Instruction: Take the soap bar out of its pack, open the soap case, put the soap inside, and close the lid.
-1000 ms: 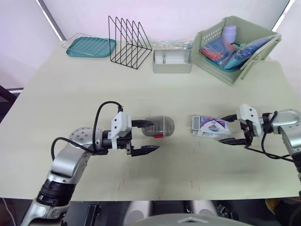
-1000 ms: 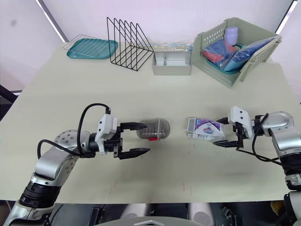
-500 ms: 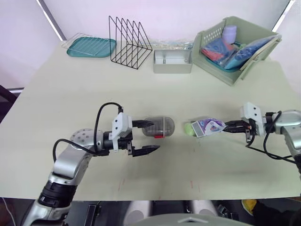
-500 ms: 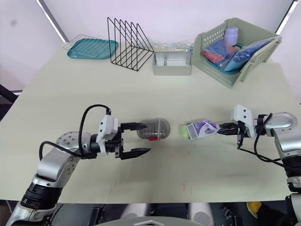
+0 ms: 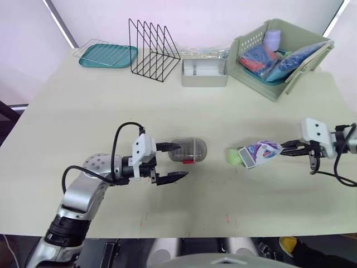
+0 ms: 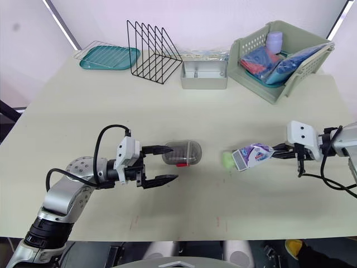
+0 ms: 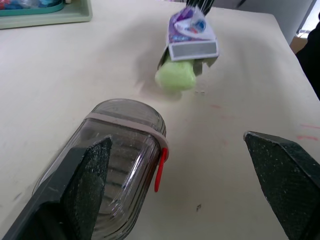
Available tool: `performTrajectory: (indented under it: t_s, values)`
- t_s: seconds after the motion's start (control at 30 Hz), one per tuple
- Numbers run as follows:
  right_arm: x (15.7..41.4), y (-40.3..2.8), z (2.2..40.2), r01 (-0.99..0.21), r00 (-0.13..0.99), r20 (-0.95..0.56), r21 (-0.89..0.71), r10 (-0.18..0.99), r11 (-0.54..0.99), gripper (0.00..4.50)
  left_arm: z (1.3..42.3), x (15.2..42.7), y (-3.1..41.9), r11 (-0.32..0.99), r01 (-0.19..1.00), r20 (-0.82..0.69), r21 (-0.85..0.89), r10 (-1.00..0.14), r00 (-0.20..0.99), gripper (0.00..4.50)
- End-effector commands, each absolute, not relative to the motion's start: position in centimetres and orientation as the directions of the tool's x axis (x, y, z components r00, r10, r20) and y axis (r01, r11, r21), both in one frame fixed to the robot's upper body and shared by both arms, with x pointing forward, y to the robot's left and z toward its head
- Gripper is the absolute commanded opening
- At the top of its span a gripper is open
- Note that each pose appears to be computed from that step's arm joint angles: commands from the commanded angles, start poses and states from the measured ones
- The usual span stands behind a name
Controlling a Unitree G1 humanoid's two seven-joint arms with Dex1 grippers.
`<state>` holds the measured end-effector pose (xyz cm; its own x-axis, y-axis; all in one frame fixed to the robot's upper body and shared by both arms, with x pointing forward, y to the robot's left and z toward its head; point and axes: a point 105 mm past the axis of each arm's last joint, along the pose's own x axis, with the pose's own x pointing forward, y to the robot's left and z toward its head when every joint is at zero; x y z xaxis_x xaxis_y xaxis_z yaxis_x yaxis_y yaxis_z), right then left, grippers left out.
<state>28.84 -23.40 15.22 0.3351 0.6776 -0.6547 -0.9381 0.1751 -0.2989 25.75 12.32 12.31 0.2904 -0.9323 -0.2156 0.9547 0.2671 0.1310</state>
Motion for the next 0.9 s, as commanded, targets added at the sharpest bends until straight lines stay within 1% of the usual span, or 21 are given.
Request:
performTrajectory:
  t_s: [0.03, 0.13, 0.43, 0.67, 0.8, 0.9]
  values:
    - [28.8, -23.4, 16.7, -0.914, 0.385, -0.659, -0.366, 0.646, 0.172, 0.04, 12.8, 25.8, 12.5, 0.262, 0.952, -0.205, 0.16, -0.934, 0.291, 4.5]
    - [29.1, -23.4, 16.7, -0.899, 0.418, -0.67, -0.4, 0.614, 0.176, 0.04, 12.8, 25.9, 12.4, 0.255, 0.953, -0.205, 0.16, -0.936, 0.285, 4.5]
    - [28.7, -23.6, 17.2, -0.89, 0.421, -0.709, -0.442, 0.566, 0.109, 0.04, 12.8, 25.9, 12.4, 0.25, 0.955, -0.207, 0.16, -0.937, 0.28, 4.5]
    - [28.7, -25.5, 18.3, -0.883, 0.426, -0.745, -0.466, 0.513, 0.057, 0.04, 12.9, 25.8, 12.1, 0.231, 0.96, -0.207, 0.16, -0.943, 0.261, 4.5]
    - [28.8, -27.2, 19.0, -0.88, 0.444, -0.749, -0.467, 0.492, 0.084, 0.04, 12.9, 25.7, 12.1, 0.222, 0.962, -0.207, 0.159, -0.945, 0.253, 4.5]
    - [29.2, -28.4, 19.7, -0.864, 0.49, -0.703, -0.469, 0.516, 0.183, 0.04, 13.1, 25.5, 12.1, 0.217, 0.963, -0.203, 0.161, -0.947, 0.247, 4.5]
